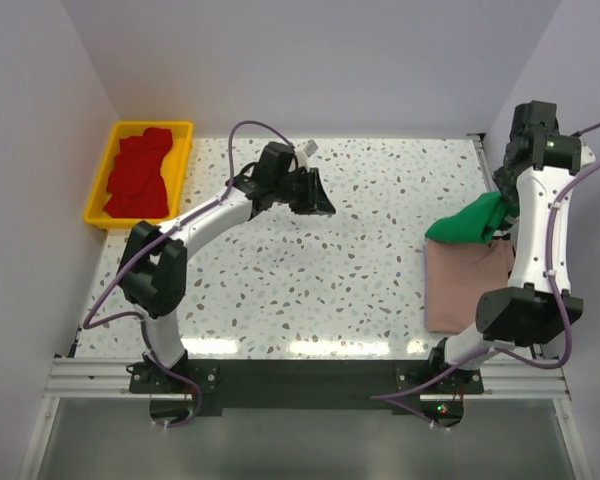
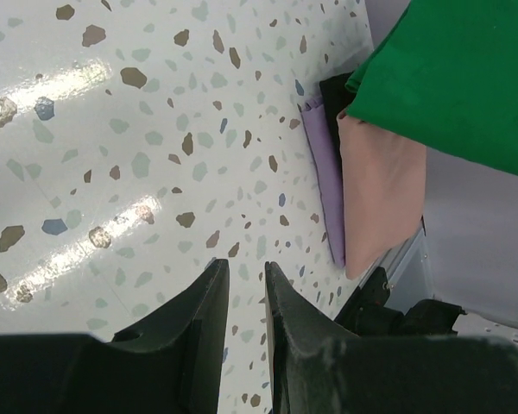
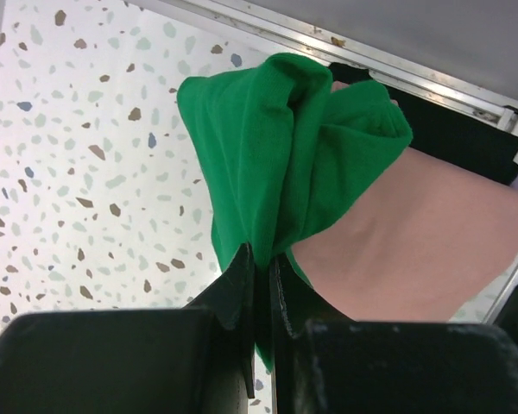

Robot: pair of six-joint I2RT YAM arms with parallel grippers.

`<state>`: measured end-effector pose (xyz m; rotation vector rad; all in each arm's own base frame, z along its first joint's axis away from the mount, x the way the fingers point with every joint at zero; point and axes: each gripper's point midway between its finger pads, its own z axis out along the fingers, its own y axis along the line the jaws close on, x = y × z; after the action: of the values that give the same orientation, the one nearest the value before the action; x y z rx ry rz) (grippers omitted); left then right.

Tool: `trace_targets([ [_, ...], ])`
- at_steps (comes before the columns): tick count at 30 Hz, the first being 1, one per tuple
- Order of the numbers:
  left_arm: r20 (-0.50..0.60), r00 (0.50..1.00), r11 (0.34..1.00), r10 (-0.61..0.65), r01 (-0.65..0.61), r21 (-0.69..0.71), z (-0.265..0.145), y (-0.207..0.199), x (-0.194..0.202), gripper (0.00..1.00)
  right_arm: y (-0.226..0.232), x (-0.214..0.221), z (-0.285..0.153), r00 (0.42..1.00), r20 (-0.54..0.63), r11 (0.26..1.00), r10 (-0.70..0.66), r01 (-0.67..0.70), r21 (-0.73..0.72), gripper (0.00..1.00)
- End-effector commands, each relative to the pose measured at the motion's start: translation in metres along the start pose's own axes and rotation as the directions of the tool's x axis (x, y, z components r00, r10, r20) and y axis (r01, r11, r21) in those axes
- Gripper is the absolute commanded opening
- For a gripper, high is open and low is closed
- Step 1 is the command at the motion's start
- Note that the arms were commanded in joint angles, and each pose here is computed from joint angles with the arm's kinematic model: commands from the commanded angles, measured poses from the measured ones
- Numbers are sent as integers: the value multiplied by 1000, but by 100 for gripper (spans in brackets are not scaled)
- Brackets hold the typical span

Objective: Fold and stack the t-shirts
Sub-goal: Neatly place the folded tshirt to the corner, then reset both grippers

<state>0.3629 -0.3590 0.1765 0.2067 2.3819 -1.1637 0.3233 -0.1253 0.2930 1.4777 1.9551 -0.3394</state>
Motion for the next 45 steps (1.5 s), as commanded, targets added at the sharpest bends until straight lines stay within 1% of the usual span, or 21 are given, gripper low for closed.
trace_targets([
  [1, 39, 999, 998, 28, -30, 52, -17, -23, -6, 28, -47, 11, -22, 999, -30, 996, -42, 44, 73, 0],
  [4, 36, 999, 998, 25, -27, 58, -17, -24, 1, 28, -67, 26, -19, 998, -46, 993, -49, 54, 104, 0],
  [6, 36, 999, 998, 18, -20, 67, -18, -24, 6, 28, -90, 41, -13, 996, -66, 983, -57, 67, 169, 0],
  [9, 30, 999, 997, 21, -23, 78, -17, -27, 12, 28, -114, 58, -12, 995, -77, 982, -64, 77, 173, 0],
  [10, 29, 999, 996, 23, -25, 80, -16, -28, 14, 28, -122, 62, -19, 996, -70, 986, -59, 69, 152, 27],
  [11, 23, 999, 996, 24, -25, 81, -16, -26, 17, 28, -130, 79, -15, 990, -117, 983, -81, 98, 152, 54],
  [12, 24, 999, 996, 25, -27, 85, -16, -27, 18, 28, -128, 81, -13, 990, -108, 988, -87, 99, 116, 78],
  [13, 24, 999, 996, 27, -29, 89, -16, -27, 19, 28, -133, 83, -14, 988, -104, 986, -114, 125, 109, 98],
  [16, 29, 999, 995, 29, -31, 90, -20, -26, 23, 29, -138, 83, -18, 984, -71, 985, -165, 168, 47, 99],
  [20, 38, 999, 996, 33, -36, 82, -25, -25, 26, 29, -112, 79, -29, 978, -38, 971, -206, 200, -128, 99],
  [21, 51, 998, 996, 40, -44, 82, -30, -27, 24, 29, -99, 87, -32, 967, -61, 948, -246, 227, -221, 99],
  [24, 69, 996, 996, 56, -61, 63, -37, -26, 24, 30, -79, 96, -36, 962, -53, 905, -268, 232, -356, 99],
  [26, 82, 994, 997, 70, -73, 35, -41, -21, 23, 30, -56, 111, -39, 949, -65, 835, -308, 236, -497, 99],
  [30, 129, 986, 995, 101, -98, -30, -62, -12, 20, 33, -38, 140, -38, 924, -94, 769, -370, 248, -589, 99],
  [31, 145, 983, 994, 108, -103, -45, -68, -9, 19, 33, -30, 155, -45, 903, -80, 733, -421, 288, -616, 99],
  [33, 179, 976, 989, 122, -105, -102, -85, 8, 19, 34, -20, 171, -47, 894, -37, 716, -447, 333, -613, 99],
  [34, 192, 974, 988, 122, -100, -118, -92, 14, 18, 35, -11, 194, -58, 859, -23, 659, -512, 375, -652, 98],
  [39, 253, 956, 970, 150, -93, -224, -134, 55, 24, 38, 16, 253, -69, 803, 40, 543, -594, 437, -717, 99],
  [40, 258, 952, 964, 165, -100, -247, -139, 60, 24, 39, 20, 270, -79, 778, 53, 495, -626, 448, -745, 99],
  [42, 241, 950, 941, 197, -114, -318, -147, 76, 31, 42, 33, 295, -82, 741, 76, 440, -667, 474, -763, 99],
  [45, 191, 958, 926, 213, -135, -352, -152, 84, 40, 42, 44, 333, -103, 644, 152, 315, -750, 550, -774, 99],
])
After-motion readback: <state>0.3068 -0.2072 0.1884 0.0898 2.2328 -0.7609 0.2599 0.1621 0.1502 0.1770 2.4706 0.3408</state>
